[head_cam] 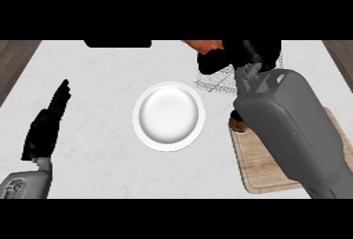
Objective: Pick the sweet potato from the cutting board and place it in the tiered basket
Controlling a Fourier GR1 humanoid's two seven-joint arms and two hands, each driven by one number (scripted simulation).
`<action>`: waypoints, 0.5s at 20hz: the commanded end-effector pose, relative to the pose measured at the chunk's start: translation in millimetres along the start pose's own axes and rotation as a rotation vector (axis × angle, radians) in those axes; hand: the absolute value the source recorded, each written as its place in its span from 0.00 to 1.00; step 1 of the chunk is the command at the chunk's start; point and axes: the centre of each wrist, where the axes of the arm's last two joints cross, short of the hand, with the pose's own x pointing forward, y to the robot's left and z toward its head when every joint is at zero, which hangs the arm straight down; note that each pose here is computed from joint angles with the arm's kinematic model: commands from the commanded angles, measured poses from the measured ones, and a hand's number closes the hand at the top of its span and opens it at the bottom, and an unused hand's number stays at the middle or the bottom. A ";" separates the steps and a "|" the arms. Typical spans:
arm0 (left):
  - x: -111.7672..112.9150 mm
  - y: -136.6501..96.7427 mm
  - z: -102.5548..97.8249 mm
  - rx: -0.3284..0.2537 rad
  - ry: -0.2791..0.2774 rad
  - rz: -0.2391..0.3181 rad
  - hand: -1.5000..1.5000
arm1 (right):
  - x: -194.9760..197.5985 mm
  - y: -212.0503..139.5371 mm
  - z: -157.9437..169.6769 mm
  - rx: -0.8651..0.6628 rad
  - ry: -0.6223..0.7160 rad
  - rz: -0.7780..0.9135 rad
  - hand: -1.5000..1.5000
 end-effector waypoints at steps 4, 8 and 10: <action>-17.1 5.0 -0.2 -0.001 0.016 0.009 0.50 | -51.8 -1.8 -37.0 -0.069 0.059 0.324 1.00; -2.2 -7.5 0.0 -0.002 -0.013 -0.008 0.50 | -75.5 -10.2 -56.9 -0.085 0.083 0.357 1.00; -0.4 3.6 -11.9 -0.007 -0.004 -0.003 0.50 | -84.8 -0.4 -52.5 -0.087 0.059 0.350 1.00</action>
